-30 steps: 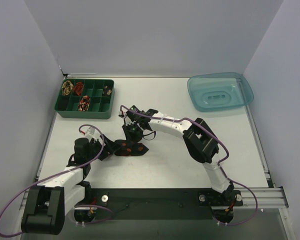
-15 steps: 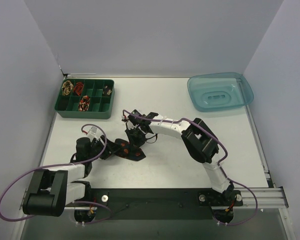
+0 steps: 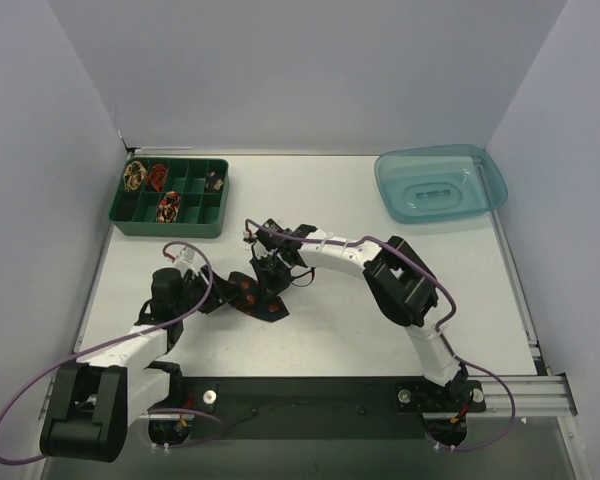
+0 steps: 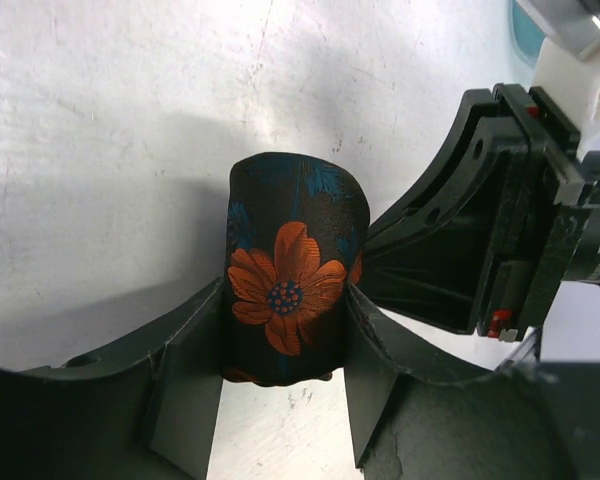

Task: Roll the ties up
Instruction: Roll the tie at the center of the board.

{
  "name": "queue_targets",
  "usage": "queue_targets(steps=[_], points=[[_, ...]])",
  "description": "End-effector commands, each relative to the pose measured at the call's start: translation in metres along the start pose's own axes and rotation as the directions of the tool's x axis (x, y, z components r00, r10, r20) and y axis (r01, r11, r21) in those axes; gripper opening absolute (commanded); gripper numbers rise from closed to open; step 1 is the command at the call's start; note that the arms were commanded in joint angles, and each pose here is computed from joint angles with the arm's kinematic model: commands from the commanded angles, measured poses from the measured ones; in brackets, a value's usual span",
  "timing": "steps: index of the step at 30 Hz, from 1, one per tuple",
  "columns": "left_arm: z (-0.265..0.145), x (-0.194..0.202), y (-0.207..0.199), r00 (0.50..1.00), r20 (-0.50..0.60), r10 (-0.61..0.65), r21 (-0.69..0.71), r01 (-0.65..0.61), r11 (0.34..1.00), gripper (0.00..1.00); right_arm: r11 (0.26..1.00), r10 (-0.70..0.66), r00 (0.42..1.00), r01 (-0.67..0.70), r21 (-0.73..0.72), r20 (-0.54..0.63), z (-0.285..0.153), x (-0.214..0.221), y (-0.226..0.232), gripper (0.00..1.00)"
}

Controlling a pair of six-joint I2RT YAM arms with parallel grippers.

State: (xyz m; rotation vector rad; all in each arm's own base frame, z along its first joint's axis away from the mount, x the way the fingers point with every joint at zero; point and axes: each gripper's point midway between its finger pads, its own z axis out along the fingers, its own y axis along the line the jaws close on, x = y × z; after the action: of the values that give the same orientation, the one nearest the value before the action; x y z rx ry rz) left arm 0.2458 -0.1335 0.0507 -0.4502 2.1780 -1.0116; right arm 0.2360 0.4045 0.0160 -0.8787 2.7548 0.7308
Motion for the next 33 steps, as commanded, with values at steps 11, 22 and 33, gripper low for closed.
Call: queue_targets(steps=[11,22,33], points=[[0.005,-0.015,-0.013,0.963,-0.068,0.260,-0.233,-0.269,0.934,0.50,0.999,0.000,0.999,-0.001,0.038,0.040,-0.027,-0.007,-0.005,0.05],[-0.002,-0.007,-0.008,0.961,-0.086,0.262,-0.249,-0.276,0.928,0.50,0.998,0.017,1.000,-0.016,0.058,-0.005,-0.018,0.002,-0.016,0.05],[-0.011,-0.006,-0.004,0.942,-0.097,0.320,-0.305,-0.335,0.892,0.49,0.994,0.044,0.999,-0.041,0.102,-0.032,-0.011,0.002,-0.033,0.05]])
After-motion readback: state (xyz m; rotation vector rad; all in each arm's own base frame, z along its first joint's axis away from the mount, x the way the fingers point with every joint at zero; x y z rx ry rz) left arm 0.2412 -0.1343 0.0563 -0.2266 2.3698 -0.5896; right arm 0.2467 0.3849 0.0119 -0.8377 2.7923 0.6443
